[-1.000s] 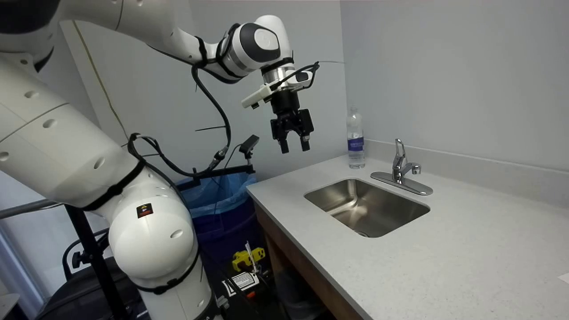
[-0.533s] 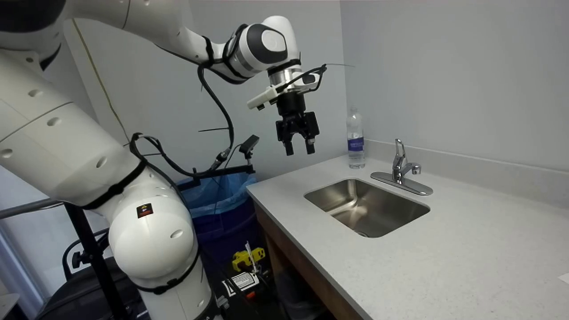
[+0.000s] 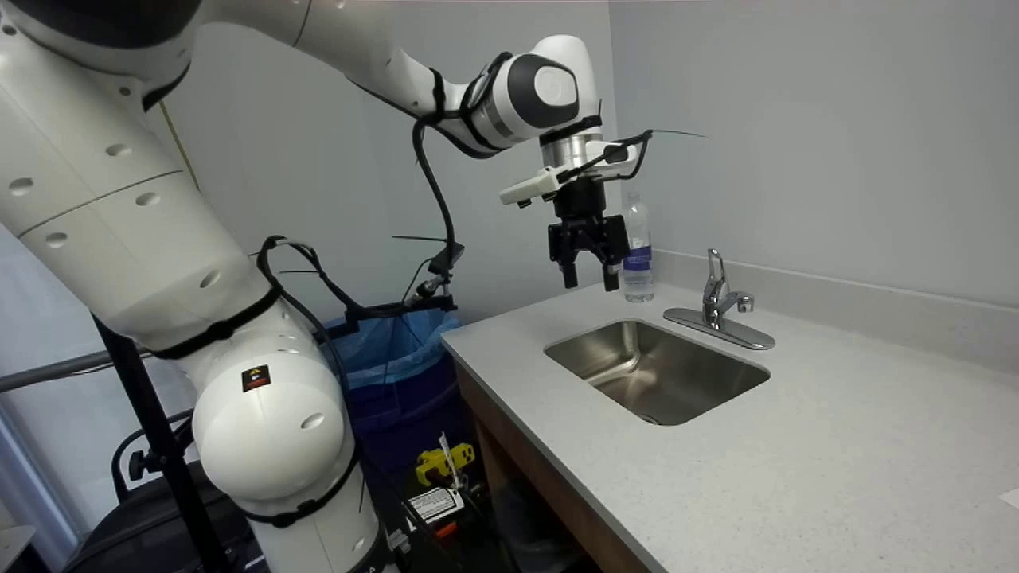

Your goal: Move the spout to the left

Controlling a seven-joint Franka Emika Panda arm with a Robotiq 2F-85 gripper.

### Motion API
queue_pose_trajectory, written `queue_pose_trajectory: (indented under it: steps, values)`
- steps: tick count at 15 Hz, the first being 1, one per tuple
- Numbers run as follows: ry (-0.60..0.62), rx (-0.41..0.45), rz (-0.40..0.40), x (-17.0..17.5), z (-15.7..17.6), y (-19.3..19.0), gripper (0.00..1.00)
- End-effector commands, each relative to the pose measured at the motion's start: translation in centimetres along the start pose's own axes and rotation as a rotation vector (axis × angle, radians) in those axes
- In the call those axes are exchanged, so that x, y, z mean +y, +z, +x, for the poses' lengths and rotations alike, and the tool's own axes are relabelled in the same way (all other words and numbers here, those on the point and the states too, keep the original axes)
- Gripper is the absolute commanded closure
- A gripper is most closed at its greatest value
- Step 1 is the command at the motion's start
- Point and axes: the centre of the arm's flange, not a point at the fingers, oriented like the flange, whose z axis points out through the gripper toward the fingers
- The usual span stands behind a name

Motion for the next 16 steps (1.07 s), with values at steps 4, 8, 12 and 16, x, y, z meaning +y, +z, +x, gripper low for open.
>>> queue_pose_trajectory:
  steps: [4, 8, 12, 16]
  values:
    - [0.043, 0.075, 0.062, 1.7, 6.8, -1.0, 0.0]
    - [0.065, 0.119, 0.076, 2.4, 8.6, -1.8, 0.0]
    - [0.061, 0.114, 0.06, 2.3, 8.0, -1.7, 0.0]
    - [0.064, 0.119, 0.066, 2.3, 8.5, -1.9, 0.0]
